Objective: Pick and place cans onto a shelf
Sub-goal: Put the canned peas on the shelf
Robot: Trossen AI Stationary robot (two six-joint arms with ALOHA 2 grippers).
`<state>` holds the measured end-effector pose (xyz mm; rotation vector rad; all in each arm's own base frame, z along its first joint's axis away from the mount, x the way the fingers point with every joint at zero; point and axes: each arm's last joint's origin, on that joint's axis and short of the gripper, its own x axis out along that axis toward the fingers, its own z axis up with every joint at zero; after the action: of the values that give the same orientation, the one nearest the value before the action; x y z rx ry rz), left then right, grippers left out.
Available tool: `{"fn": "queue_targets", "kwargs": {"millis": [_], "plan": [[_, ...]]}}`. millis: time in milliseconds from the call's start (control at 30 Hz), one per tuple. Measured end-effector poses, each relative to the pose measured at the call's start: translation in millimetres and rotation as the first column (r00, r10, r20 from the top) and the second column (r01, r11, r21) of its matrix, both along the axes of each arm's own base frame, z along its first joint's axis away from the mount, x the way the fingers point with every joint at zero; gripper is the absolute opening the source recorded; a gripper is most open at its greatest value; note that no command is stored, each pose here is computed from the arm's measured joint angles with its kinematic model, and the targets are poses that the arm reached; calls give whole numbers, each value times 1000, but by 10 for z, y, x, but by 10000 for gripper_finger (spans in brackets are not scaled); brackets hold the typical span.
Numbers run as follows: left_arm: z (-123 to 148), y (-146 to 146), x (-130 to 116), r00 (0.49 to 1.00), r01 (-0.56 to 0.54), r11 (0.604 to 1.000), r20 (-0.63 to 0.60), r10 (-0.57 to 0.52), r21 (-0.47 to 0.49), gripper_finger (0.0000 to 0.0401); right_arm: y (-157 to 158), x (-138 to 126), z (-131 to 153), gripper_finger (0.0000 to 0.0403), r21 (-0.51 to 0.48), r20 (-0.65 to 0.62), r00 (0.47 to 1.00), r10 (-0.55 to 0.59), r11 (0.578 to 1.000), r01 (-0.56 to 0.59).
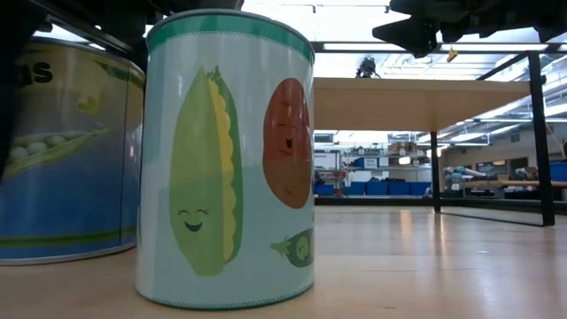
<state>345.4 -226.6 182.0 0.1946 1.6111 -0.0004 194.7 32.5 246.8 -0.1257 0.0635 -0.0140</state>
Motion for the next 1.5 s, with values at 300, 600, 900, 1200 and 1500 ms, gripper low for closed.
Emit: {"fn": "queue_targets", "kwargs": {"millis": [300, 600, 900, 1200, 1500], "plan": [[1, 26, 46, 999, -4, 1000, 47, 3, 27, 312, -3, 0, -11, 347, -5, -11, 1000, -1, 1000, 1], [233, 208, 157, 995, -88, 995, 47, 89, -37, 314, -10, -32, -19, 347, -10, -37, 999, -2, 1000, 1], [1012, 484, 299, 976, -181, 980, 103, 190, -87, 316, -20, -95, -62, 347, -7, -107, 994, -3, 1000, 2], [1378, 795, 351, 958, -208, 967, 166, 232, -146, 317, -12, -98, -63, 347, -2, -111, 993, 24, 1000, -25], [1764, 1155, 213, 932, -204, 968, 272, 238, -148, 317, -10, -97, -58, 347, 23, -105, 994, 30, 999, -27]]}}
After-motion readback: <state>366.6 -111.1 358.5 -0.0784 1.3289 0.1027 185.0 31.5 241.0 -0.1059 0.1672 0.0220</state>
